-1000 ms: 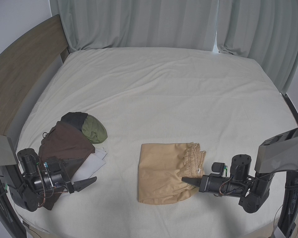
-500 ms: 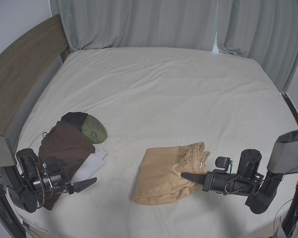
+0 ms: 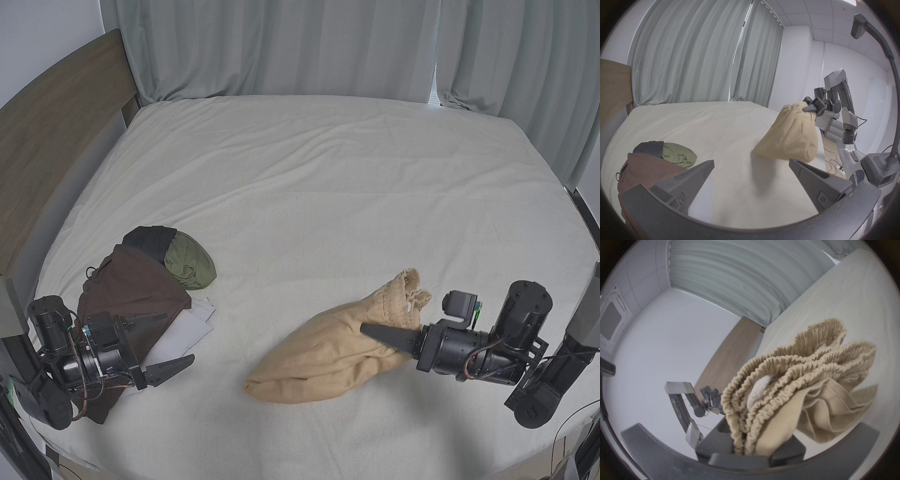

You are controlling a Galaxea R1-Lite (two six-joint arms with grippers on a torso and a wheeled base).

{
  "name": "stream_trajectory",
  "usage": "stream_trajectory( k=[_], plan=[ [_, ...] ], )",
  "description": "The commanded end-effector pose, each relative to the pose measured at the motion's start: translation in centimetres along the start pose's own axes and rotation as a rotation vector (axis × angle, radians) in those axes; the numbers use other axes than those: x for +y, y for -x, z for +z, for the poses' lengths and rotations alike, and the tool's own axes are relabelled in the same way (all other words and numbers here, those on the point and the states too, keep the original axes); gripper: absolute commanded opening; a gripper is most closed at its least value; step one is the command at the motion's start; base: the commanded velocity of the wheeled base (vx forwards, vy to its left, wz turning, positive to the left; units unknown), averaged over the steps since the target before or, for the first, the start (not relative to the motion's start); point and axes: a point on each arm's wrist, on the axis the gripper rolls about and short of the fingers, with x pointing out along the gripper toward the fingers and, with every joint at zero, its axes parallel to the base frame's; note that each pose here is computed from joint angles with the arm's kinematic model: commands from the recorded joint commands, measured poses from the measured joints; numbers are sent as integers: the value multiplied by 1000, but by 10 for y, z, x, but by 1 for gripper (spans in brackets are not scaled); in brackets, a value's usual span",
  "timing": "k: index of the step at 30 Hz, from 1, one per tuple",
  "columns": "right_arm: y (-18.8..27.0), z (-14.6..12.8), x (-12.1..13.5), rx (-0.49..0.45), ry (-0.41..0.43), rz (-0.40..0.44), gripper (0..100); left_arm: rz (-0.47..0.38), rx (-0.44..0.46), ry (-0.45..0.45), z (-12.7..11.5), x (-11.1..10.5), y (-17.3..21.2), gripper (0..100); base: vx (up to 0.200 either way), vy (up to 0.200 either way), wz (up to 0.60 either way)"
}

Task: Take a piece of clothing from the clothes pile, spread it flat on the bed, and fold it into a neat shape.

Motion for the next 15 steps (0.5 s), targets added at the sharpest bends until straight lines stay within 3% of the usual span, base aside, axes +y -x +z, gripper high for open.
stream_trajectory(
  k=[1,10,15],
  plan=[
    [0,28,22,-91,29,93,0,-2,0,1,0,0,-1,100,0,0,0],
    [-14,59,30,-177,36,164,0,-7,2,4,-1,0,-2,100,0,0,0],
    [-29,72,21,-201,28,166,0,-13,2,3,-1,-1,-3,100,0,0,0]
  ],
)
